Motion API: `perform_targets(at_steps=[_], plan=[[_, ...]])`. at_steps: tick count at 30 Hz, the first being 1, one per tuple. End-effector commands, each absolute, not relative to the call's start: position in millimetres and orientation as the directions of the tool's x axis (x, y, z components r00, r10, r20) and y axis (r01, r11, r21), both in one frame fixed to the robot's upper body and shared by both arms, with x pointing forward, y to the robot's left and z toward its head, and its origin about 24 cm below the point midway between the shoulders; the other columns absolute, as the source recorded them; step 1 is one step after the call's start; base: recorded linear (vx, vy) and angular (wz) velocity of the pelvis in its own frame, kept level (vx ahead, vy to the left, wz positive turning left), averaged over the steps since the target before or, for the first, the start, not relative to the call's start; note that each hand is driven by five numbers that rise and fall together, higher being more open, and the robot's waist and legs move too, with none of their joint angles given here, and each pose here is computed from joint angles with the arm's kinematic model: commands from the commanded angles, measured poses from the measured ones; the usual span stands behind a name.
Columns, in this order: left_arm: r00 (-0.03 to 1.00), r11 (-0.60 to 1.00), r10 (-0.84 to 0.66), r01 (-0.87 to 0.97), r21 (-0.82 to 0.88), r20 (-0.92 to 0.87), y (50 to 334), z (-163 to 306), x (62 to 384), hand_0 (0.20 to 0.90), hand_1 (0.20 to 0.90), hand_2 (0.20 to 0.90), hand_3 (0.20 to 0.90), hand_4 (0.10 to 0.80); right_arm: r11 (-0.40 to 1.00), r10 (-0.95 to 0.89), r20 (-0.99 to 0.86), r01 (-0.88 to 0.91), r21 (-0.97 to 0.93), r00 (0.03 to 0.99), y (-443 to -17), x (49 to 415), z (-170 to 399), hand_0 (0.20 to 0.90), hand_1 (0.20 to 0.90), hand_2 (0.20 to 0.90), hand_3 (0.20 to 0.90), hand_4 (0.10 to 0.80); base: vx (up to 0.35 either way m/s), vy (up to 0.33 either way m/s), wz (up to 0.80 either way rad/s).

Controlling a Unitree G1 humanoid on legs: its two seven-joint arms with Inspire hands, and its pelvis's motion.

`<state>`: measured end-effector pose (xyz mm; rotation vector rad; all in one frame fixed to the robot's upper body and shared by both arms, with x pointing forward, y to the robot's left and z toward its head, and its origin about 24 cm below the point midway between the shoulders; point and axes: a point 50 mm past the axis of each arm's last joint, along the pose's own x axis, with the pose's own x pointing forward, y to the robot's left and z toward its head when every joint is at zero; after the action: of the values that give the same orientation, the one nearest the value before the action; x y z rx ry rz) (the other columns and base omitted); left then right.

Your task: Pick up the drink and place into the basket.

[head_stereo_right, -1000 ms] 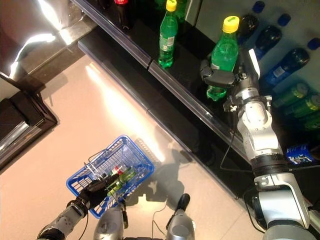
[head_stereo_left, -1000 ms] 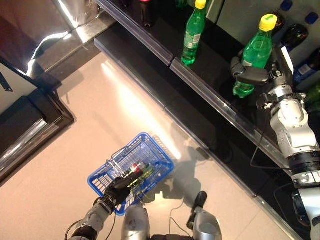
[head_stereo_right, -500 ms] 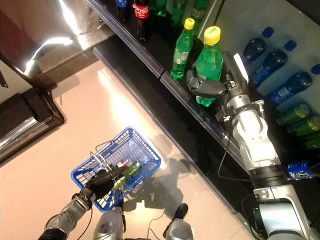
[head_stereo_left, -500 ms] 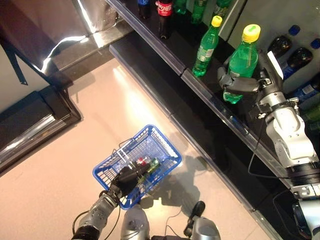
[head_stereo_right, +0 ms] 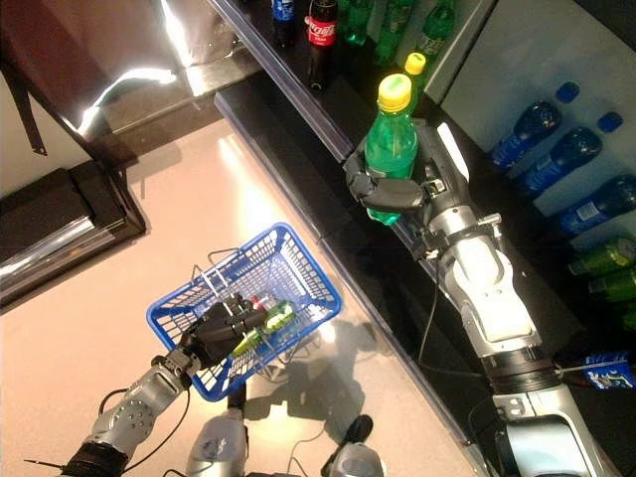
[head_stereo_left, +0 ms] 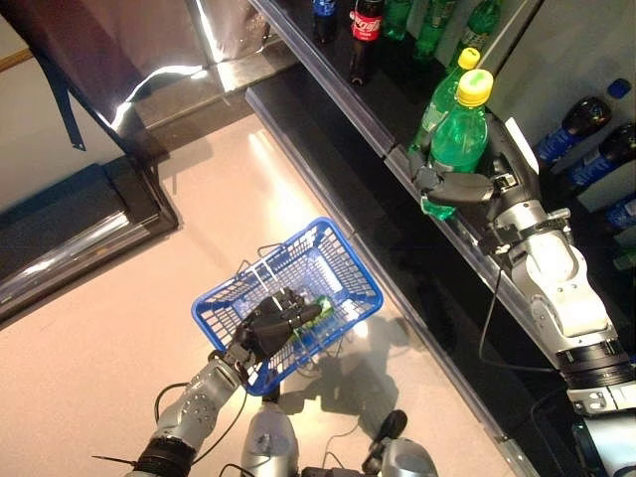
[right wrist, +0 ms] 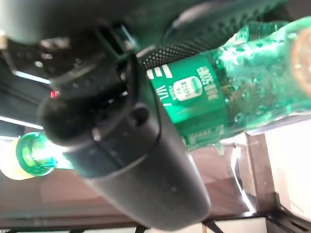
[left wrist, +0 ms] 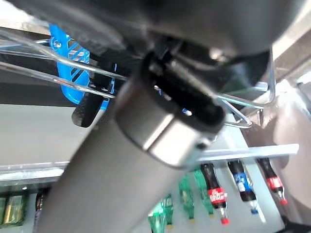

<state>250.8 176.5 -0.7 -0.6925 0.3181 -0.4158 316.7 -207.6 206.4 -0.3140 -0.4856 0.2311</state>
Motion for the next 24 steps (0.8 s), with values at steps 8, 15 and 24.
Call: perform_targets(at_steps=[8, 15, 24], plan=[[0.630, 0.344, -0.607, 0.758, -0.554, 0.484, 115, 119, 259, 0.300, 0.300, 0.300, 0.200, 0.100, 0.854, 0.520, 0.561, -0.410, -0.320, 0.644, -143, 296, 222, 0.300, 0.300, 0.300, 0.200, 0.100, 0.013, -0.014, 0.02], [0.555, 0.297, -0.637, 0.817, -0.494, 0.535, 109, 136, 251, 0.300, 0.300, 0.300, 0.200, 0.100, 0.819, 0.568, 0.532, -0.490, -0.297, 0.627, -123, 290, 210, 0.300, 0.300, 0.300, 0.200, 0.100, 0.002, -0.003, 0.04], [0.453, 0.226, -0.671, 0.879, -0.420, 0.588, 102, 155, 240, 0.300, 0.300, 0.300, 0.200, 0.100, 0.797, 0.591, 0.503, -0.553, -0.242, 0.631, -111, 284, 192, 0.300, 0.300, 0.300, 0.200, 0.100, 0.002, -0.003, 0.03]])
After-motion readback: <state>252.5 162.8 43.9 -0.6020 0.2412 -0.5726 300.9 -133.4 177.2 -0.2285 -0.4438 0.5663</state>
